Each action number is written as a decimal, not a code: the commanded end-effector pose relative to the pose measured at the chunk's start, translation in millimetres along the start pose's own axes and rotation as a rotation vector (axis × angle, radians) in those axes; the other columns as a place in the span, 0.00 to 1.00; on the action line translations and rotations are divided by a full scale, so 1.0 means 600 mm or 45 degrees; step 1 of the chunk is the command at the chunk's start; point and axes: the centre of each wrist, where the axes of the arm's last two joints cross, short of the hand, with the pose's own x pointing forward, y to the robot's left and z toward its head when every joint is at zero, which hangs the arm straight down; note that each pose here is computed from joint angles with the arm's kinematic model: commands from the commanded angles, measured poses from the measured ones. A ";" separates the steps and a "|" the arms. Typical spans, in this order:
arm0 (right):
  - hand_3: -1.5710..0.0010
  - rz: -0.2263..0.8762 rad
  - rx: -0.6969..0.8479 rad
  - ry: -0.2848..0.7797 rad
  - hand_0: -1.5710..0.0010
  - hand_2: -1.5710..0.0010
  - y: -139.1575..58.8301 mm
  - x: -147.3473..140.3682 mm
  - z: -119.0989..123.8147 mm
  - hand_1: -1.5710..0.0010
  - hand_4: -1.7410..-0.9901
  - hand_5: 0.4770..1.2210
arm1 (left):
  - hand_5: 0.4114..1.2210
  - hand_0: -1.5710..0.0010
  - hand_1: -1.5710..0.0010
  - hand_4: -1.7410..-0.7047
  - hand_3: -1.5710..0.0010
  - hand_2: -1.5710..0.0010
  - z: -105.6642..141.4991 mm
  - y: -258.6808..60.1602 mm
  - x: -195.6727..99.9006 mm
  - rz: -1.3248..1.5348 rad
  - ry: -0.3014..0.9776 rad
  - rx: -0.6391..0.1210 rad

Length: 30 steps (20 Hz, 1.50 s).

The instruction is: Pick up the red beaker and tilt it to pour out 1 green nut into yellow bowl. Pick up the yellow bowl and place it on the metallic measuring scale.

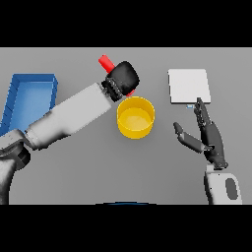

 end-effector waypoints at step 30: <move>1.00 0.011 0.006 -0.035 1.00 1.00 0.004 0.003 0.004 1.00 0.66 0.21 | 0.98 0.00 0.08 0.14 0.15 0.08 0.043 0.200 -0.156 -0.484 0.355 0.175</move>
